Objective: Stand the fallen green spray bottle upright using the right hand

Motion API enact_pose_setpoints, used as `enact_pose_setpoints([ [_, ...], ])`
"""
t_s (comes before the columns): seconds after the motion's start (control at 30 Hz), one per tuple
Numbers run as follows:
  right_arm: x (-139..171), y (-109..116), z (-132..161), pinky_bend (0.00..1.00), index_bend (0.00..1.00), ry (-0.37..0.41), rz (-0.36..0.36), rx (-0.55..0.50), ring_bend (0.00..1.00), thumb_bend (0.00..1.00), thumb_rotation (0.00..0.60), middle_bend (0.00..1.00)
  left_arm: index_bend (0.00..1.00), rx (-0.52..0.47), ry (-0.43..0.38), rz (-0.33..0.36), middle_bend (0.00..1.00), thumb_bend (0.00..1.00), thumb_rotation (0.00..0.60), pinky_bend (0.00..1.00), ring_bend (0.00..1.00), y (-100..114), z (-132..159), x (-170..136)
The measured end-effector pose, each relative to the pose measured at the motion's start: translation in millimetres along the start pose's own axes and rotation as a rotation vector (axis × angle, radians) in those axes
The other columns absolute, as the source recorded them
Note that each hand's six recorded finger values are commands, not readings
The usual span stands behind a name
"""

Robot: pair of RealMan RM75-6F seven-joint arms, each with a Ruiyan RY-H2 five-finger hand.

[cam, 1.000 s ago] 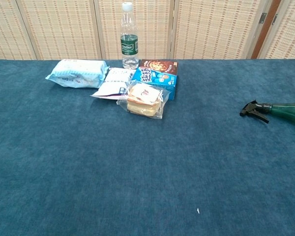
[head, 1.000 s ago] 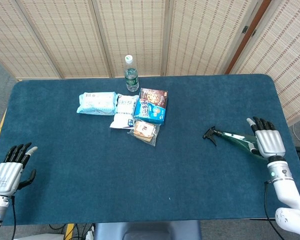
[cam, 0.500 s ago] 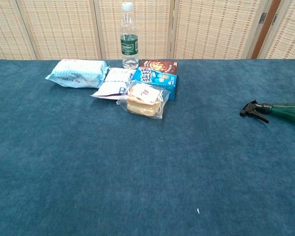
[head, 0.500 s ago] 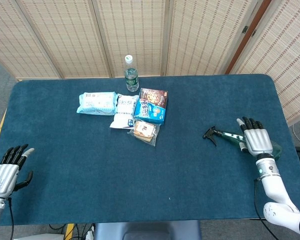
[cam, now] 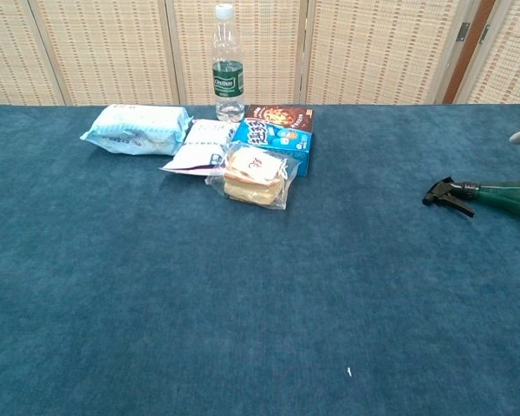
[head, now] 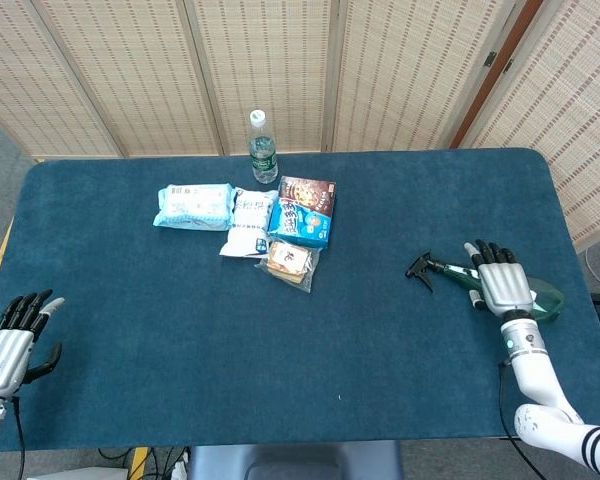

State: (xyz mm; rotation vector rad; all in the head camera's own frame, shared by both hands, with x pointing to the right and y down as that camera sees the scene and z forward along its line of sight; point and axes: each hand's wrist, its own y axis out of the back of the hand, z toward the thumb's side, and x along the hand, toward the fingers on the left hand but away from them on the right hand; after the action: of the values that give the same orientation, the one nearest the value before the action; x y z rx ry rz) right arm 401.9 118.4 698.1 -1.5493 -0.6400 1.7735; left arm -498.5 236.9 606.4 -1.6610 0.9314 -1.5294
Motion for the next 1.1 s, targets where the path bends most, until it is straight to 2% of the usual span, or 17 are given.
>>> enact_pose_setpoints([
  [0.17,-2,-8,1,0.12,0.05,-0.003,0.010,-0.007,0.01,0.31,0.600,0.10,0.12,-0.003,0.001,-0.003,0.07,0.45,0.600,0.00,0.00,-1,-3,-2],
  [1.1,-21,-30,31,0.12,0.05,0.035,0.042,-0.029,0.03,0.31,0.600,0.13,0.12,-0.022,0.032,-0.014,0.07,0.45,0.600,0.00,0.00,-8,-21,-12],
])
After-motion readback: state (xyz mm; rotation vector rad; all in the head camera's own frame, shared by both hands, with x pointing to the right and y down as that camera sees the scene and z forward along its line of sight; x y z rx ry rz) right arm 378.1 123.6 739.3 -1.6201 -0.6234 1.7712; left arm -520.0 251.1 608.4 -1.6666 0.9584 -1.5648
